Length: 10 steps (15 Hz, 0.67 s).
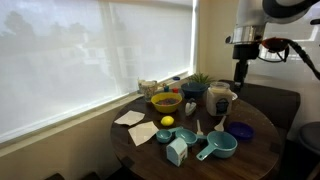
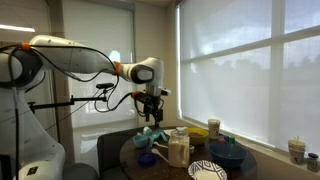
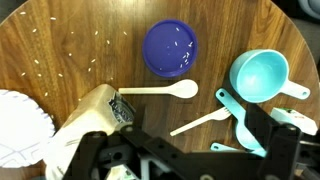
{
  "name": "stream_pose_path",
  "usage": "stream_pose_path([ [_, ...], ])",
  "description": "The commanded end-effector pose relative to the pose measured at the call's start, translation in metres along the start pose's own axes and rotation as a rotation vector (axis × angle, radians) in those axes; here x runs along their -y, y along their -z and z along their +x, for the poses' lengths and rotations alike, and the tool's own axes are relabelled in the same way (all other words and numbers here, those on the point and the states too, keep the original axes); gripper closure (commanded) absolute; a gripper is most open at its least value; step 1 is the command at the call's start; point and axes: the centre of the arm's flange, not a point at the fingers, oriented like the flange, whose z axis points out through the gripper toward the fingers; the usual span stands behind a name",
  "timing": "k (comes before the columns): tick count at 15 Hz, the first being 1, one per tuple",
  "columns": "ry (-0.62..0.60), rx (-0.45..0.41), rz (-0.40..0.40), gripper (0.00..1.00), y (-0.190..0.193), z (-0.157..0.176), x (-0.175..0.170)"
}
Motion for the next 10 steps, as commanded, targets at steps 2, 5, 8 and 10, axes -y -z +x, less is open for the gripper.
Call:
stream_pose_path([
  [2,0.03,-0.047,-0.154,0.0,0.085,-0.011,0.005],
  [5,-0.041,-0.088,-0.248,0.0,0.122,-0.021,0.003],
  [8,-0.172,-0.116,-0.317,0.0,0.15,-0.033,-0.002],
  [10,-0.254,-0.122,-0.35,0.0,0.16,-0.041,-0.009],
])
